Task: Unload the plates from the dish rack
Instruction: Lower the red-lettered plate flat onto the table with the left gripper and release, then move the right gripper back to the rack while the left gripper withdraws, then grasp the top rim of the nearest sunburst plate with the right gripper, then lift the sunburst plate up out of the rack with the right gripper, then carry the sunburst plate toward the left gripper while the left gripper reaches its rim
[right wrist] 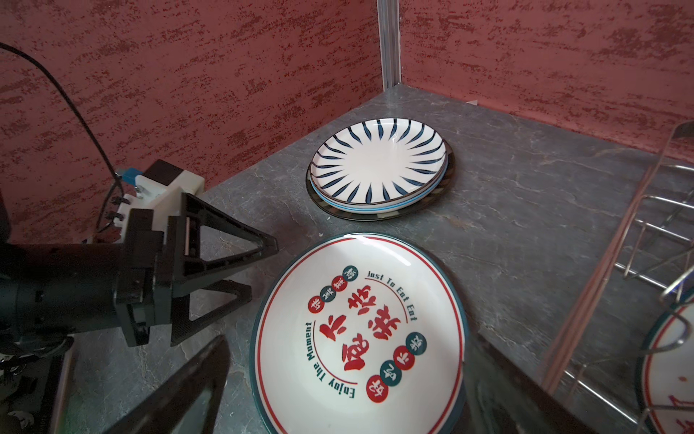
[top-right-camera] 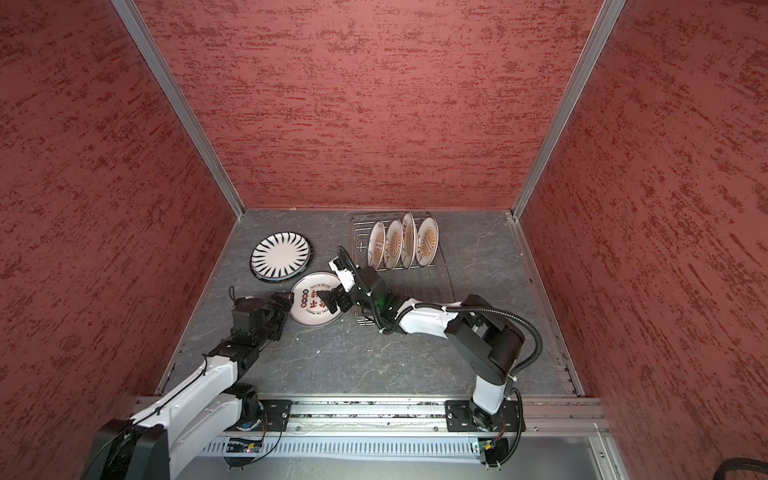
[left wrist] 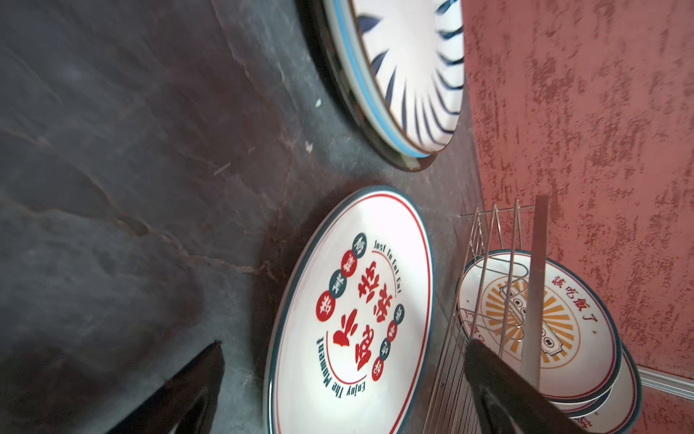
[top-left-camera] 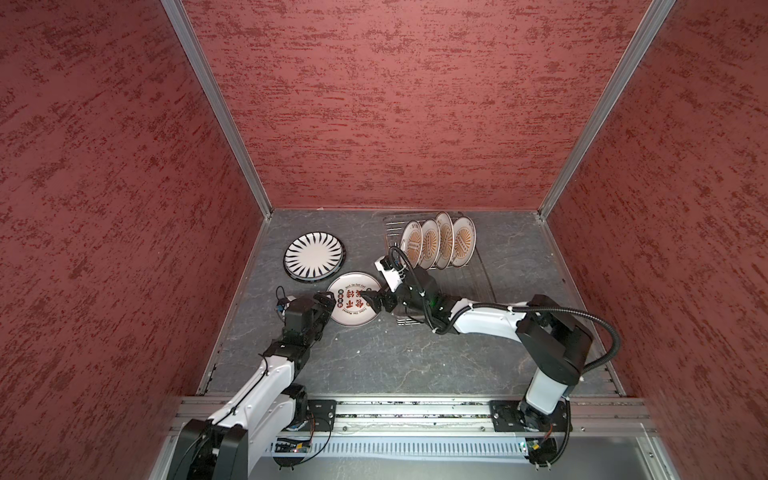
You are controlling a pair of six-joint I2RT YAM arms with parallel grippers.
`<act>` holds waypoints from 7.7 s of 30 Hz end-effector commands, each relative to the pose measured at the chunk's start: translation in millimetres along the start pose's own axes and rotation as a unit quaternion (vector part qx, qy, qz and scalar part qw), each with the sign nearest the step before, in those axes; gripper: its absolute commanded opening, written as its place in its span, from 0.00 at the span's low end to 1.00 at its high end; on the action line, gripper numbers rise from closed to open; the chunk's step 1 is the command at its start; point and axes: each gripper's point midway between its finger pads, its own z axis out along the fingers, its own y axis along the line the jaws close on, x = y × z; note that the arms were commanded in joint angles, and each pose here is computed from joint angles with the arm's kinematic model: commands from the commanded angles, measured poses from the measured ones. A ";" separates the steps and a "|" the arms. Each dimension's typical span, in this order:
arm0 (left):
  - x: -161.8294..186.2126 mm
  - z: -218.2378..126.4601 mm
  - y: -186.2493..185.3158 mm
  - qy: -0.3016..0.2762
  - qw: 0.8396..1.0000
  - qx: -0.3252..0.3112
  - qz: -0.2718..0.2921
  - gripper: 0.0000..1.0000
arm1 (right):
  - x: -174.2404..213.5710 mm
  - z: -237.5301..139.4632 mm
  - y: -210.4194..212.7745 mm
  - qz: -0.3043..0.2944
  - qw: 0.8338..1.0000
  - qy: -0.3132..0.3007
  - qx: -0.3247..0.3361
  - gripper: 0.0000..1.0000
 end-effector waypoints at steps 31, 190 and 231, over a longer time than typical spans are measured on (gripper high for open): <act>101.3 -92.4 -137.2 0.071 0.829 0.453 0.320 0.99 | -108.5 -155.6 -154.4 0.079 0.942 -0.105 0.308 0.97; 73.2 -86.5 -123.3 0.044 0.861 0.431 0.266 0.75 | -121.7 -146.1 -25.9 0.061 0.972 -0.206 -0.095 0.00; 92.7 -83.8 -126.6 0.113 0.862 0.426 0.251 0.00 | -89.5 -102.6 -26.5 0.046 0.985 -0.140 -0.085 0.20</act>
